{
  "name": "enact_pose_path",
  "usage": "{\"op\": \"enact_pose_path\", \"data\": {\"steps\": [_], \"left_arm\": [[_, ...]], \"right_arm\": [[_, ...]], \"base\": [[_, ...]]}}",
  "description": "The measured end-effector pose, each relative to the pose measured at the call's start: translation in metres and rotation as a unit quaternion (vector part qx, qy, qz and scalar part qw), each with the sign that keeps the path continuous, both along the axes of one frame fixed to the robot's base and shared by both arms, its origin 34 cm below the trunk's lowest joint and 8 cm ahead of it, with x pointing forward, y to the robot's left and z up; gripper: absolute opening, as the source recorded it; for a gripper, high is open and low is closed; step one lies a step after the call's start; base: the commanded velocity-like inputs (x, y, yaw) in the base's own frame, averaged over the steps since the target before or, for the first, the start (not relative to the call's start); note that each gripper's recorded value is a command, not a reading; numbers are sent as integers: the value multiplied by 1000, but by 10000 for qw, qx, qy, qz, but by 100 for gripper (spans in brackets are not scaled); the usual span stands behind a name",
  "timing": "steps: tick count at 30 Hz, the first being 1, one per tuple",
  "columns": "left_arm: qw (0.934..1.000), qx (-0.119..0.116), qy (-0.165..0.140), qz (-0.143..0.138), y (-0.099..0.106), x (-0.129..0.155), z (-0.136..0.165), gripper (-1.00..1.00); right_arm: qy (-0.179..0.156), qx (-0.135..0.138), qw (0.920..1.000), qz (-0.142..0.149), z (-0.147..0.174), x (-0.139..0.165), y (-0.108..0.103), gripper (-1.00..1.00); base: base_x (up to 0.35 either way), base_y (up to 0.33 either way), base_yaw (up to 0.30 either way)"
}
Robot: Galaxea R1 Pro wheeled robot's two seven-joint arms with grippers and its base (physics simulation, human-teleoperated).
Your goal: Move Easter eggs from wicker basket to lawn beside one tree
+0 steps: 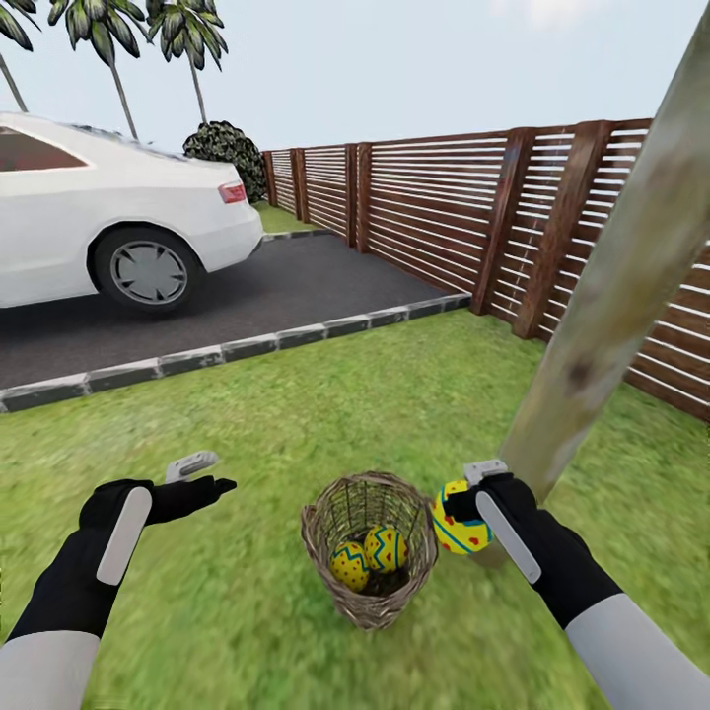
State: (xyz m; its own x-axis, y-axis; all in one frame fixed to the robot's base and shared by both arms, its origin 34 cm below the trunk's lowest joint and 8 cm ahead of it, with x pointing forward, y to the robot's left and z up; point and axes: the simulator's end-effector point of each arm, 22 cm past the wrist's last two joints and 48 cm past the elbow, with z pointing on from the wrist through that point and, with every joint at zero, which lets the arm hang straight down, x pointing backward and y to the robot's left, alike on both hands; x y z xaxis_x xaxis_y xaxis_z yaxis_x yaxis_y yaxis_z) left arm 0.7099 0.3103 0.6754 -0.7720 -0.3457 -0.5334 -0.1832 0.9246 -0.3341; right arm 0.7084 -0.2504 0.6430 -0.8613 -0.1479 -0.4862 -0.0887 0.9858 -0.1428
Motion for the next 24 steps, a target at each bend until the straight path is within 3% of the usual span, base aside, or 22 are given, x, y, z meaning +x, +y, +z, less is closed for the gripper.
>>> {"op": "enact_pose_path", "data": {"steps": [9, 18, 24], "left_arm": [[10000, 16, -98, -1, 1, 3, 16, 100], [9999, 9, -131, -11, 0, 2, 21, 100], [9998, -87, -143, -125, -20, 3, 21, 100]], "right_arm": [[121, 2, 9999, -29, -2, -8, 0, -100], [560, -168, 9980, -220, -35, -29, -21, -100], [183, -155, 9981, -560, -53, -20, -39, -100]], "base": [[-9, 0, -205], [0, 0, -244], [0, 0, -273]]}}
